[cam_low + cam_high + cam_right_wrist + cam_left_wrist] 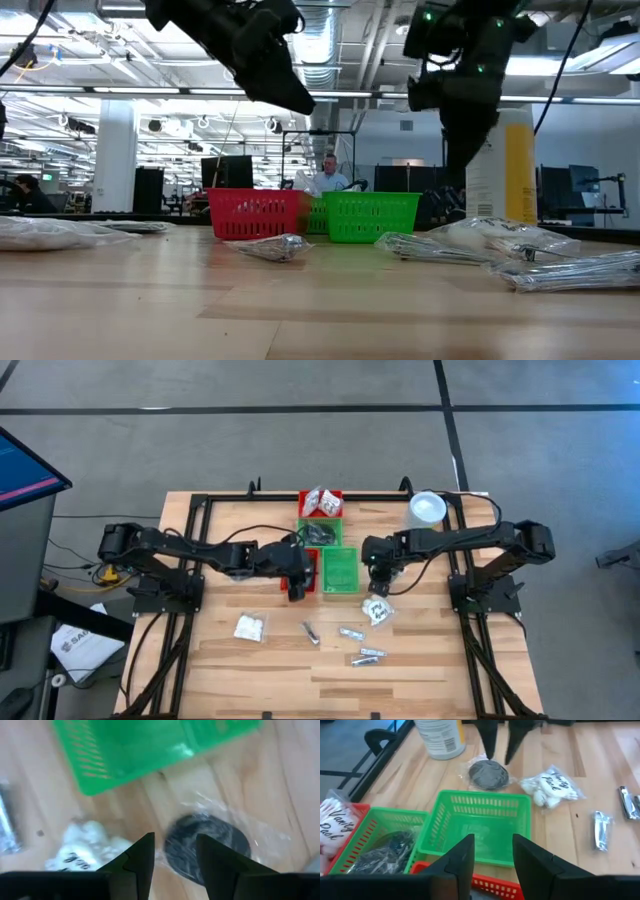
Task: Pick & Place Travel size toiletries
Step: Put the black hairbrush into the top green bin
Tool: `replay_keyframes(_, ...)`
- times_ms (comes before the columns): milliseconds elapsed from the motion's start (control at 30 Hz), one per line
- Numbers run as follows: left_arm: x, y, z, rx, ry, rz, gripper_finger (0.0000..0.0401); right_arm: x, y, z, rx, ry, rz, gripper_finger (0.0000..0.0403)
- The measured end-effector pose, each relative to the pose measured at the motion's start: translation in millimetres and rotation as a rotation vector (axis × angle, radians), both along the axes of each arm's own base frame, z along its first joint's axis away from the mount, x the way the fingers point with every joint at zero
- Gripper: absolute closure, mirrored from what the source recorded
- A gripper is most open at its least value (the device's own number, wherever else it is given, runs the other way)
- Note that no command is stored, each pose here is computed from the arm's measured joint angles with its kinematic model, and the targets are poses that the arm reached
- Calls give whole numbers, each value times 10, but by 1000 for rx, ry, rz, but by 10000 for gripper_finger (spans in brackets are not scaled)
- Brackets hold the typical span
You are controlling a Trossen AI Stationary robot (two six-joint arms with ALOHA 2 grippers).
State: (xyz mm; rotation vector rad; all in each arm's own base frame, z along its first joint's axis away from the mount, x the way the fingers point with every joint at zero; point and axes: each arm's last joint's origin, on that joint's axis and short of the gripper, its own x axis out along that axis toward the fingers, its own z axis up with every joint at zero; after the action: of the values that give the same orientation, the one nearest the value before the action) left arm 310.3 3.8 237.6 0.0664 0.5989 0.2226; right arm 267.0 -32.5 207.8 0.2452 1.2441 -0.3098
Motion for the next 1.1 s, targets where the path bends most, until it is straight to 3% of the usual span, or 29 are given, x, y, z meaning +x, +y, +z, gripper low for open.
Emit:
replay_keyframes(433, 4, -38, 3, 0, -5, -11, 281, -230, -407, -362, 56, 17, -420, 267)
replay_keyframes(833, 5, -35, 5, 2, -6, -12, 284, -429, -346, -641, 75, 83, -511, 261)
replay_keyframes(1100, 6, -31, 5, 3, -8, -11, 285, -457, -262, -678, 68, 95, -489, 245)
